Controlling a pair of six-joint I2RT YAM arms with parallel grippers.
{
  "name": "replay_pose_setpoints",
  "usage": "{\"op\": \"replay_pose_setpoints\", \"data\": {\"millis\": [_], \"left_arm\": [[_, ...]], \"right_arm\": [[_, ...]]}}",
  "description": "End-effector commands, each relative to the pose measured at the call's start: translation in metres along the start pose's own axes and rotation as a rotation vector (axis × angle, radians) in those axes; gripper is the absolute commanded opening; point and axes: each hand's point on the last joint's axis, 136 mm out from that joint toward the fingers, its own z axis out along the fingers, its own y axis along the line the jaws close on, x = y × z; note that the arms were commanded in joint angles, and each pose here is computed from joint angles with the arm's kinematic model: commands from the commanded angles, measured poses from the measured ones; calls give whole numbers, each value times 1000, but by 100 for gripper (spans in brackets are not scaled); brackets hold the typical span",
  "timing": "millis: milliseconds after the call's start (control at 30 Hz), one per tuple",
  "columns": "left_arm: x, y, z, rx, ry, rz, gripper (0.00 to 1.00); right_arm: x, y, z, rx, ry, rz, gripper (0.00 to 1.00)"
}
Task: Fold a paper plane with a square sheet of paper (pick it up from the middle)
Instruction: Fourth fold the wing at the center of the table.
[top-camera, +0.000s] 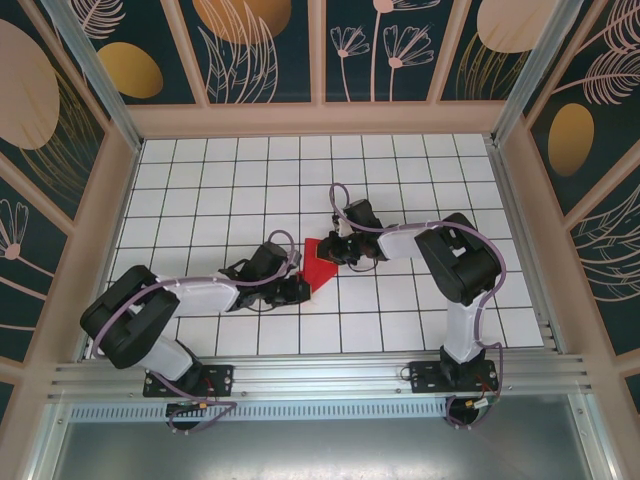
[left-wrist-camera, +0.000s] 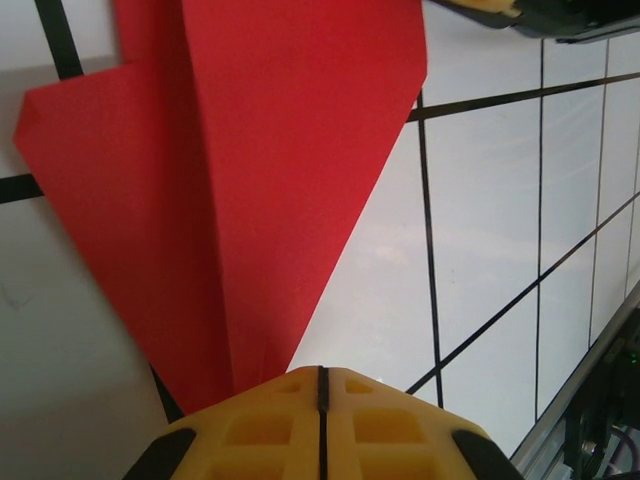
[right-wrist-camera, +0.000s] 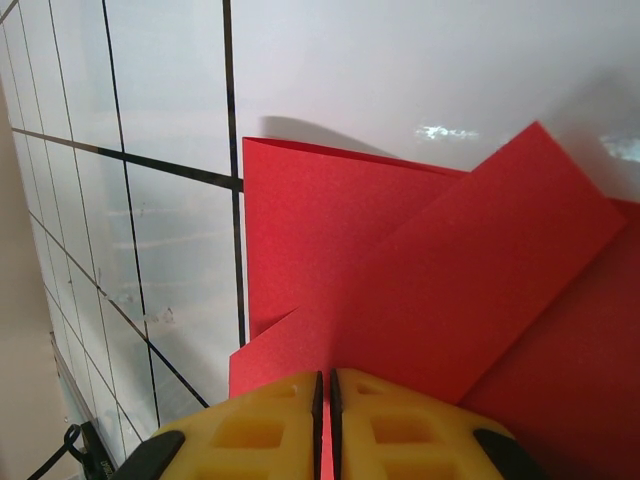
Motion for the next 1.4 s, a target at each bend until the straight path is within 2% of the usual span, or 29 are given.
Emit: {"op": "replay_pose_setpoints", "data": {"millis": [0,200,367,467,567,700,833,933,1133,1367], "left_arm": [[1,-1,5,2,21,7,6],[32,43,6,-106,71,-66,4],[61,56,0,-76,121,-119,3],[67,53,-7,-45,119,-127,4],[54,32,-17,8,73,-86,7],[14,-7,-37,55,-65,-2,10],[-29,-22,-49,-18,-198,61,12],[-53,-24,-48,-85,-262,73,12],[-74,-20,-22,-149,-252,88,10],[-74,-2,-5,-205,-228,89,8]], "right_arm": [[5,-41,9,134,3,34,14],[6,-45,9,148,10,32,14],[7,-47,10,153,17,31,14],[5,-43,11,141,19,25,14],[2,-32,9,107,15,10,15],[-13,-3,-1,54,-13,-36,17],[-29,30,-26,22,-78,-95,24],[-36,36,-46,51,-137,-108,33],[-22,5,-74,128,-211,-38,42],[5,-14,-70,110,-178,28,47]]}}
